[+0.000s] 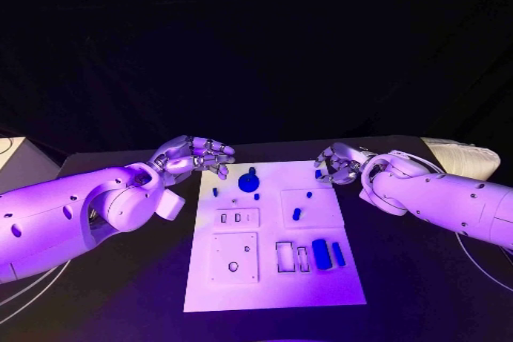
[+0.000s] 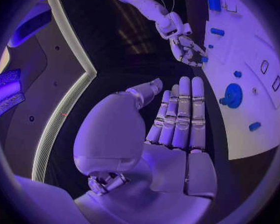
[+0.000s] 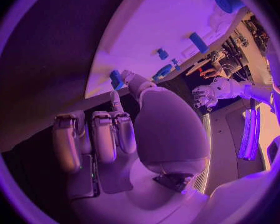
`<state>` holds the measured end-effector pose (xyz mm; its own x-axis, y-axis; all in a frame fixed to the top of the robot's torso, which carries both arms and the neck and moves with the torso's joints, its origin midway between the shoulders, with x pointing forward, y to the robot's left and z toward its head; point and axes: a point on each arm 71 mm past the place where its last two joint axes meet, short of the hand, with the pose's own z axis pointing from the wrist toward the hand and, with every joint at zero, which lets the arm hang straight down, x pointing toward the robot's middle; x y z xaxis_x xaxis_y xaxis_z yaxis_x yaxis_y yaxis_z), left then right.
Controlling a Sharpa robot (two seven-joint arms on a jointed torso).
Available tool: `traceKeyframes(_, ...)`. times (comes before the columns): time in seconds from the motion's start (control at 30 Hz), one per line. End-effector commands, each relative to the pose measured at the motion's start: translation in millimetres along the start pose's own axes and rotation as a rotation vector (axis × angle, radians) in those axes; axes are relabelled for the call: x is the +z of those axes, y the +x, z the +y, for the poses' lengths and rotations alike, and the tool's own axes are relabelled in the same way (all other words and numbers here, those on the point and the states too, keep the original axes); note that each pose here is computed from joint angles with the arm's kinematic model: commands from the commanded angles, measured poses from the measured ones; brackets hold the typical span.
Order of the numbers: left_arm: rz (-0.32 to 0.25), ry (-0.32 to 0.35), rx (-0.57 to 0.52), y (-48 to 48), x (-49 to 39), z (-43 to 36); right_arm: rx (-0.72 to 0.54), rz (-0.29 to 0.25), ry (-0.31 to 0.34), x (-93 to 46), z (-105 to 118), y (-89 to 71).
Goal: Assemble the parts on the task board
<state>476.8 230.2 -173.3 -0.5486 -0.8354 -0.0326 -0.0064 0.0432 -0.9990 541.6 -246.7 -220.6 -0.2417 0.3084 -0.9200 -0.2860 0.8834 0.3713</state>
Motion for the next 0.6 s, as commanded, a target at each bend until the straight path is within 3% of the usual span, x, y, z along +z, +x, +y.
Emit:
traceKeyframes(0.03, 0.015, 0.006, 0.004, 1.9, 0.2, -1.0, 0.005, 0.001, 0.009, 0.2, -1.2, 0.8)
traceKeyframes(0.6, 0.014, 0.008, 0.005, 1.4, 0.0, -1.1, 0.008, 0.025, 0.021, 2.0, -1.5, 6.1)
